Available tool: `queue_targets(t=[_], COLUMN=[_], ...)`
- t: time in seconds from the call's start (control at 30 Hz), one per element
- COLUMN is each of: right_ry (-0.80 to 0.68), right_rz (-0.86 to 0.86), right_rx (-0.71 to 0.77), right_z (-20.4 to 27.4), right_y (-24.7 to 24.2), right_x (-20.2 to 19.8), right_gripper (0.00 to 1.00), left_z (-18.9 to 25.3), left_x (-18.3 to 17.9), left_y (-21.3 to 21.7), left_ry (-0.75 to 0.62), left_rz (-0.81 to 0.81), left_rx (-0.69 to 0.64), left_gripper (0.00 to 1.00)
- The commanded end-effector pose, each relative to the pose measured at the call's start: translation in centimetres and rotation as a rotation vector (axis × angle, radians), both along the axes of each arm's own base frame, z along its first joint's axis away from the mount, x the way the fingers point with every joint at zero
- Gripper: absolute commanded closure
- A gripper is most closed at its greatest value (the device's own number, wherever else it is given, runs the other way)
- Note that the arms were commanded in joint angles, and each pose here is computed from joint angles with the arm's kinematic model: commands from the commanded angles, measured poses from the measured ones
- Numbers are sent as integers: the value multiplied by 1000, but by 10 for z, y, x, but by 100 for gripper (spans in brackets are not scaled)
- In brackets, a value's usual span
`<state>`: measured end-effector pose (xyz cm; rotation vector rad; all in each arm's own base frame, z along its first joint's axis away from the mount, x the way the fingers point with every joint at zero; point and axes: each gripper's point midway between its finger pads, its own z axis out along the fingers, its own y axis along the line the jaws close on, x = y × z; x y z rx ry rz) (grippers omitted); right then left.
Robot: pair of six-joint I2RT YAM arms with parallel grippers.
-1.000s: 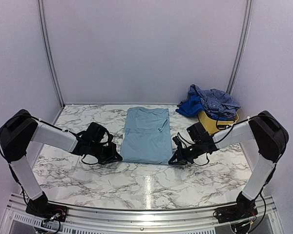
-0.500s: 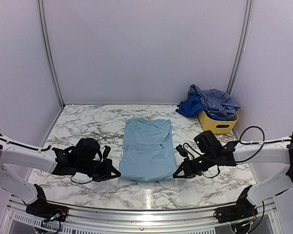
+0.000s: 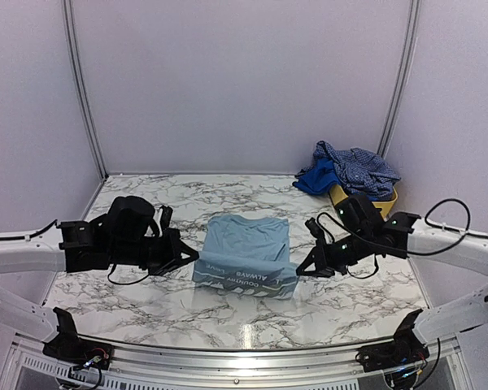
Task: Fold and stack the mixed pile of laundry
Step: Fold the 2/3-rectangle-folded T-shirt at the center of the board.
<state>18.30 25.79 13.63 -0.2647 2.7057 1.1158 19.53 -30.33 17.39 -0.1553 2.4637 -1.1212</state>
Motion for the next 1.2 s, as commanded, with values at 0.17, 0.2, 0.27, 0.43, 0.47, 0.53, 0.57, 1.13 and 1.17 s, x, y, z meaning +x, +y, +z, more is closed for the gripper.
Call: queue_targets(t=[0.17,0.2,0.27,0.43,0.47,0.53,0.57,1.13,1.17], right_ry=[-109,-101,-98,-52,-42,-24,-12,-114,-120], right_rz=[1,8,16,40,43,50,54,50,50], right_rx=[-101,-114,-152,-200,-198,-182,-178,-121,-121], right_z=[1,-7,-26,-83,-89,-96,-99,-14,-12], right_y=[-2,-1,1,6,7,10,10,-1,1], right_x=[132,142,161,183,183,179,175,172,177], right_gripper=[100,100,100,100,100,100,100,100,100], left_z=[-33,-39,-57,-111,-118,-132,-138,-43,-40], left_x=[115,128,146,157,155,146,141,155,160], left_y=[4,5,1,-16,-15,-8,-6,5,6], left_ry=[-14,-4,18,101,113,139,152,-12,-19], left_rz=[24,31,17,-59,-65,-65,-67,-63,-57], left_rx=[201,213,239,285,293,307,308,237,236], left_gripper=[100,100,100,100,100,100,100,100,100])
